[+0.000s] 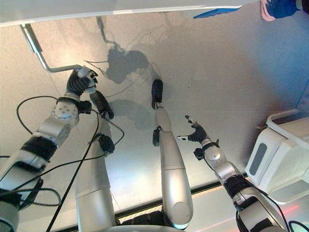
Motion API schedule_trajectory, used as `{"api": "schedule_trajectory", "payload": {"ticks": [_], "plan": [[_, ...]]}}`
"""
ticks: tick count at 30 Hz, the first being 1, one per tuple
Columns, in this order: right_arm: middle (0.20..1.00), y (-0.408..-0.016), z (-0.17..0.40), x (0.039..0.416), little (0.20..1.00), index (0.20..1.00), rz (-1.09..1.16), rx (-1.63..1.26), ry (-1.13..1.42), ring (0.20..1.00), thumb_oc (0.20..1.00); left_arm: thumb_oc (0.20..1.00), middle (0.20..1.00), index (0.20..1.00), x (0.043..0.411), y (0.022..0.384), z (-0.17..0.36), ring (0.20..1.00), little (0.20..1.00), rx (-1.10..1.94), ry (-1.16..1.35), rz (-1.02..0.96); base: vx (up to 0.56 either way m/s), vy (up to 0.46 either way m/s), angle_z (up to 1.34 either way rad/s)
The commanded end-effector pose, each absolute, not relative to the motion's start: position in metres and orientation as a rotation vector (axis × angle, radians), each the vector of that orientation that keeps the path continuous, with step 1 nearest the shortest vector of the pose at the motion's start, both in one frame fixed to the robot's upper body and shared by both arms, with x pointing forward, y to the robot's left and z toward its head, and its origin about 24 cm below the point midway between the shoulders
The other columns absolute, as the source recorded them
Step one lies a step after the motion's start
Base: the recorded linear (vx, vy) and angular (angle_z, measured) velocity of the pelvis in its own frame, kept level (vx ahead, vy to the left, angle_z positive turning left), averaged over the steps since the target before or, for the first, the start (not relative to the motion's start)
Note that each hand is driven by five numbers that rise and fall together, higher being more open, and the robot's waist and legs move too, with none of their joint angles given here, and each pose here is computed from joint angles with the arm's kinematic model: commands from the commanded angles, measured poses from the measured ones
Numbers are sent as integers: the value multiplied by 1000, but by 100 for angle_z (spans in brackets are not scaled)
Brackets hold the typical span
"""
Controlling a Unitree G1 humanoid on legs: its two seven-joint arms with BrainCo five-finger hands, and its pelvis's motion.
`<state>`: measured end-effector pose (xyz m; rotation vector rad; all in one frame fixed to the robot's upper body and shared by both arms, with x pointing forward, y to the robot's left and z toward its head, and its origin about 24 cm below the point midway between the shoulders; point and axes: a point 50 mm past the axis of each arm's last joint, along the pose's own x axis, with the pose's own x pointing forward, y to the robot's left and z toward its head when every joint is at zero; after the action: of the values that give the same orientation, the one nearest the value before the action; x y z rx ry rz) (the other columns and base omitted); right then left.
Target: Raise the hospital bed
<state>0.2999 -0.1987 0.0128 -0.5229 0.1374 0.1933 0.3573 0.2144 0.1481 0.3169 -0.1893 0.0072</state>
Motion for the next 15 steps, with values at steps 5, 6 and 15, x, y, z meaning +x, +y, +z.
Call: {"api": "schedule_trajectory", "payload": {"ticks": [5,6,15], "plan": [[1000,-238,-12,273,1000,1000,121,-585,275,1000,1000,200,200,200,319,179,200,200,200,224,-512,-272,-11,-79,-1],[1000,-238,-12,273,1000,1000,121,-585,275,1000,1000,200,200,200,319,179,200,200,200,224,-512,-272,-8,-35,-2],[1000,-259,-29,248,1000,1000,70,-566,362,1000,1000,200,200,200,263,221,194,200,200,258,-491,-301,0,16,7]]}}
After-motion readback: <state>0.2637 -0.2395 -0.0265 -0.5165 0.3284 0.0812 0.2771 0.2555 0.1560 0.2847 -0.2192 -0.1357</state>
